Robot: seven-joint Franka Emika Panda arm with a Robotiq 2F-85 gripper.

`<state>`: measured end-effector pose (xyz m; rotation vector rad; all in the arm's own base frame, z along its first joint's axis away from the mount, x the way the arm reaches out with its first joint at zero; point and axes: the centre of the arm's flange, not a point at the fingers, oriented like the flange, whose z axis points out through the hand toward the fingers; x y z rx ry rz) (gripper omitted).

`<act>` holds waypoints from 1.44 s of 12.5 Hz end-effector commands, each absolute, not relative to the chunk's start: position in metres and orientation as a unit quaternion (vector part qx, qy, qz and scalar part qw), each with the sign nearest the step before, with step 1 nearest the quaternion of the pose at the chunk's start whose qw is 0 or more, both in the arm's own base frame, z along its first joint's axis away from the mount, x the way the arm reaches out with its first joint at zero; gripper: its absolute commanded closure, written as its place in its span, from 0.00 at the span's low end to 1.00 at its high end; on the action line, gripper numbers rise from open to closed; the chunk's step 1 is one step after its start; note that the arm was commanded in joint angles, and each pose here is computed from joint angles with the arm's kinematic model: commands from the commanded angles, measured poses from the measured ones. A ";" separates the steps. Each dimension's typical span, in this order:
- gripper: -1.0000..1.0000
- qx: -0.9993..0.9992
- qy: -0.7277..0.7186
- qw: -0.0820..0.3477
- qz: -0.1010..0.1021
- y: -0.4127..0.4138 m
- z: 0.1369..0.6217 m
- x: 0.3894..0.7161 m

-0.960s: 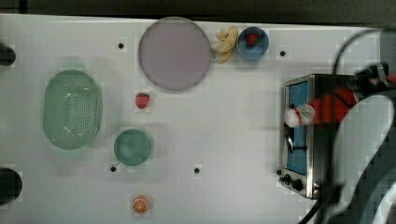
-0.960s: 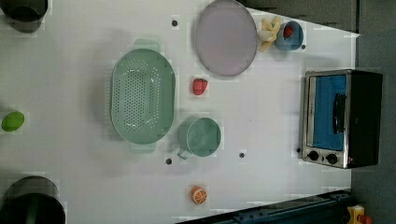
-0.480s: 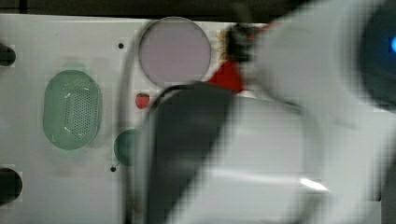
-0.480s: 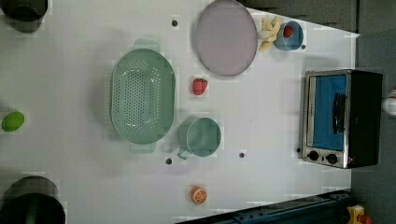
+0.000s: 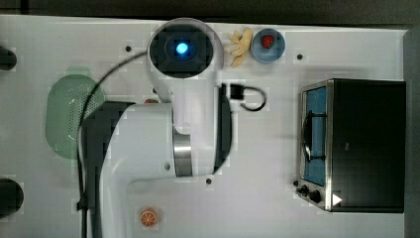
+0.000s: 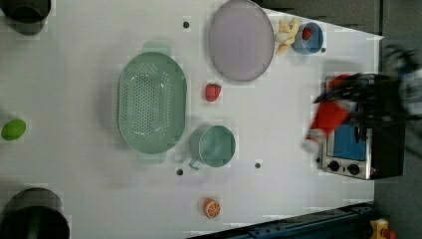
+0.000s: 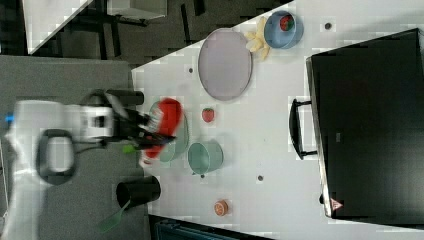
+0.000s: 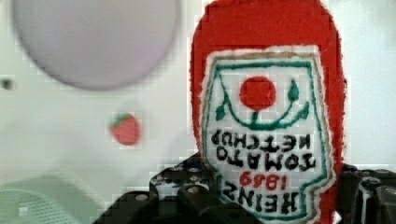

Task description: Pick Ketchup from oven and place it on table.

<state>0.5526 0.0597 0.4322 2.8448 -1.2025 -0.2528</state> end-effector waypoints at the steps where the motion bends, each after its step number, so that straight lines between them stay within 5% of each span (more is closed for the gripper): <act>1: 0.36 0.883 -0.463 0.027 -0.072 0.011 0.366 0.536; 8: 0.36 0.880 -0.470 0.038 -0.057 0.003 0.212 0.522; 11: 0.12 0.878 -0.474 0.040 -0.051 -0.003 0.190 0.521; 12: 0.01 0.879 -0.473 0.036 -0.044 -0.002 0.193 0.524; 18: 0.00 0.877 -0.479 -0.020 0.029 -0.004 0.338 0.549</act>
